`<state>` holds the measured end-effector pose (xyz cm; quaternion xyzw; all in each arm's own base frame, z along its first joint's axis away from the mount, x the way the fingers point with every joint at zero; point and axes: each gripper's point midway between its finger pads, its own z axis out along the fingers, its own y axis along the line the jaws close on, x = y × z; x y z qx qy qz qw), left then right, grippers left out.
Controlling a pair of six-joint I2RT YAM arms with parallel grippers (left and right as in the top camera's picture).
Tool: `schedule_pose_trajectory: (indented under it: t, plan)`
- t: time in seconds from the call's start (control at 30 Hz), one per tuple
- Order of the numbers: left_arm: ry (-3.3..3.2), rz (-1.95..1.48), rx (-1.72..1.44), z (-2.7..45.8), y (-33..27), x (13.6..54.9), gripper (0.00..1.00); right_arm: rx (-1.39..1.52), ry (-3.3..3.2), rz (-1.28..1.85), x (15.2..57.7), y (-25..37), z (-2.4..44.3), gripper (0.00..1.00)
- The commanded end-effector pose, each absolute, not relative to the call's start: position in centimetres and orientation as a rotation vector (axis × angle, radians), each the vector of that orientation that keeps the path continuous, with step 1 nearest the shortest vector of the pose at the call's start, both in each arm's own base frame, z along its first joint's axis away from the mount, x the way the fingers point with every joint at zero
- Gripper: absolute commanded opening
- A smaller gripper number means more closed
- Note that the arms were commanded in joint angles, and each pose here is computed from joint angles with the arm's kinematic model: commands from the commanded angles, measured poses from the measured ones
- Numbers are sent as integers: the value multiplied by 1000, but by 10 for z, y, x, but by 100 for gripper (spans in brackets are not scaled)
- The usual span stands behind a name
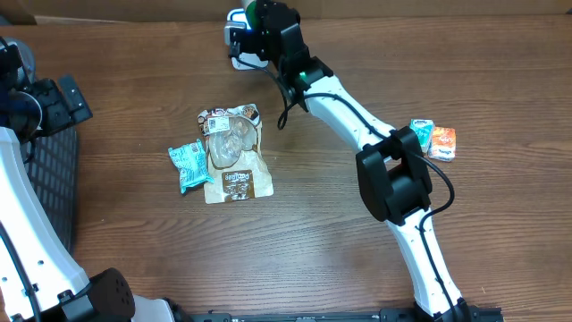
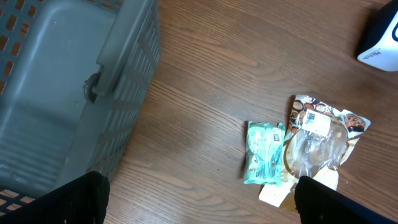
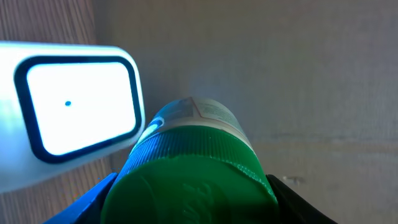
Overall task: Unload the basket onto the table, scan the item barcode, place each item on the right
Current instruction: 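Hold the jar lid up in front of the scanner window, then carry the jar right and set it beside the Kleenex packs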
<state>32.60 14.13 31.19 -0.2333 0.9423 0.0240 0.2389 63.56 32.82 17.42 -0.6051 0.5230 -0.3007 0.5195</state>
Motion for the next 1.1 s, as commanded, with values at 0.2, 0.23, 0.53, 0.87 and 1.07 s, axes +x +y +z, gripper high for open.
schedule_pose_trajectory:
  t: [0.2, 0.23, 0.53, 0.87, 1.07]
  plan:
    - [2572, 86, -612, 317, 144, 326, 99, -1459, 1231, -727, 637, 328, 182, 43]
    - [2572, 86, -612, 317, 144, 326, 99, -1459, 1229, -725, 637, 329, 182, 43]
    - [2572, 86, -612, 317, 144, 326, 100, -1370, 1259, -644, 633, 332, 205, 42]
    - [2572, 86, -612, 317, 144, 326, 100, -941, 1538, -47, 577, 328, 318, 44]
    - [2572, 86, -612, 317, 144, 326, 99, -742, 1868, 234, 515, 293, 341, 47]
